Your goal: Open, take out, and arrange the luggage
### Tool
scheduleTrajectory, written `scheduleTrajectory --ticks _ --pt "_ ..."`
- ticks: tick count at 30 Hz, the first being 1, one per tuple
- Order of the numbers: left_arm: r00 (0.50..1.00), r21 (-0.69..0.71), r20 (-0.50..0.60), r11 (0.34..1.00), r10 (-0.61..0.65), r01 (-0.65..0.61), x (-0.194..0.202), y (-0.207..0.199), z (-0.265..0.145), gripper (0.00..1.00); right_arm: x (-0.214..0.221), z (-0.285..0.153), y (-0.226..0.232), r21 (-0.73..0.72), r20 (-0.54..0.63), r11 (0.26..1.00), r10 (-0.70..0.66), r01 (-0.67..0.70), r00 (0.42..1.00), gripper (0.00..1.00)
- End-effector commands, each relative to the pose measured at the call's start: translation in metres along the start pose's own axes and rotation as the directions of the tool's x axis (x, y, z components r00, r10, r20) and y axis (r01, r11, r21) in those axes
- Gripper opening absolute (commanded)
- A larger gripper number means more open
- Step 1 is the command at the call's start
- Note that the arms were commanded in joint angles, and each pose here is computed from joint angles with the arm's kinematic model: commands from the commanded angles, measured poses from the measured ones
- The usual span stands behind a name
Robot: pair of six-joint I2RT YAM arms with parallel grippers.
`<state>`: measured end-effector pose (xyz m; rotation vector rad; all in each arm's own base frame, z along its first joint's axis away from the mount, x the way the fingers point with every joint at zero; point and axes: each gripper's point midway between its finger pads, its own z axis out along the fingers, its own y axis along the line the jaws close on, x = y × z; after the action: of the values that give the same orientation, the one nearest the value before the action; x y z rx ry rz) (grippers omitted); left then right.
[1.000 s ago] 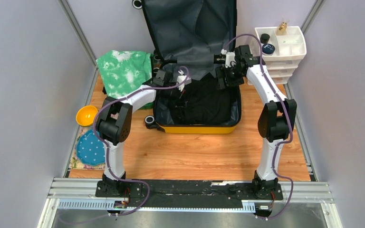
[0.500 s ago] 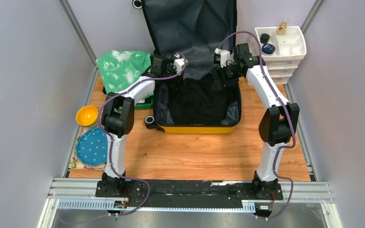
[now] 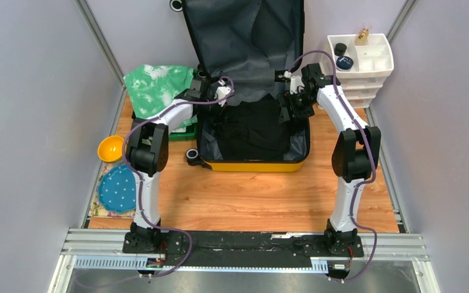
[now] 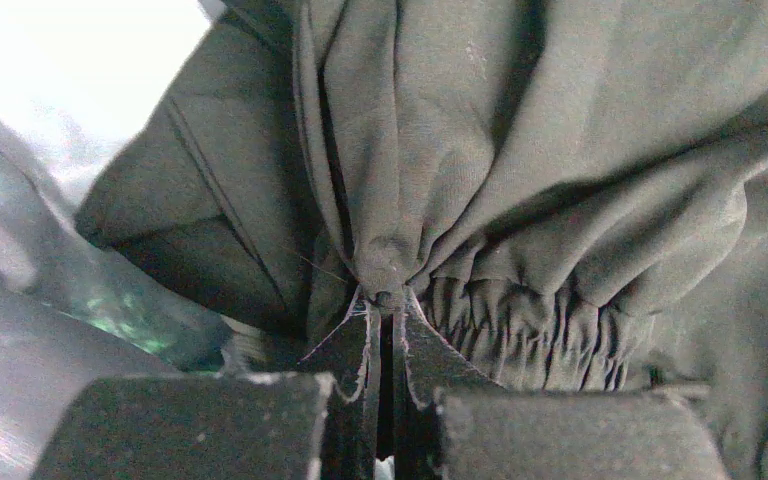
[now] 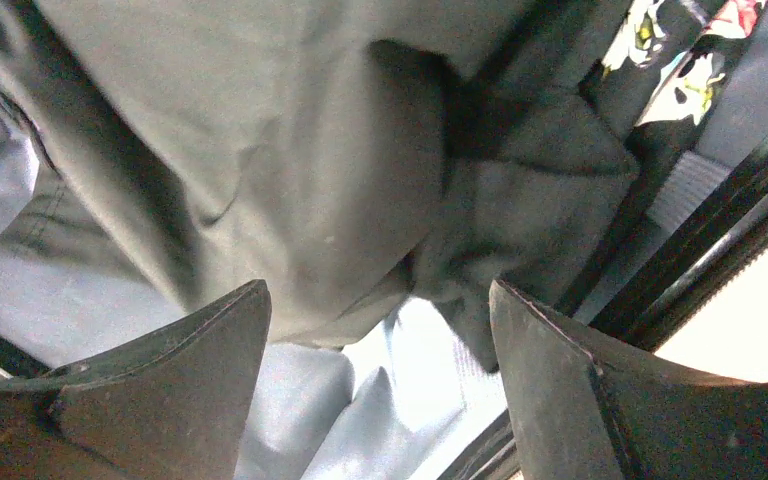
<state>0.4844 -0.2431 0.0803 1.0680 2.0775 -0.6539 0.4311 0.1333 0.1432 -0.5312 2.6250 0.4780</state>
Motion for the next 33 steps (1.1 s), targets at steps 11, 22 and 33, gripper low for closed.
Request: scheduleTrajectory --ticks 11,22,33 --pt "0.983 -0.042 -0.134 0.991 0.122 -0.129 0.019 0.004 -0.05 0.0 -0.033 0.024 0.031 -0.243 0.054 0.964 0.126 -0.109 0.991 0.84" --pt "0.978 -0.048 -0.151 0.988 0.14 -0.149 0.024 0.008 -0.056 0.0 -0.002 0.05 0.001 0.041 -0.032 0.993 0.116 -0.114 0.993 0.92" --pt "0.997 -0.004 -0.038 0.998 0.064 -0.065 0.003 -0.001 -0.058 0.21 -0.017 0.054 0.065 -0.295 -0.069 0.934 0.188 -0.2 0.98 0.46"
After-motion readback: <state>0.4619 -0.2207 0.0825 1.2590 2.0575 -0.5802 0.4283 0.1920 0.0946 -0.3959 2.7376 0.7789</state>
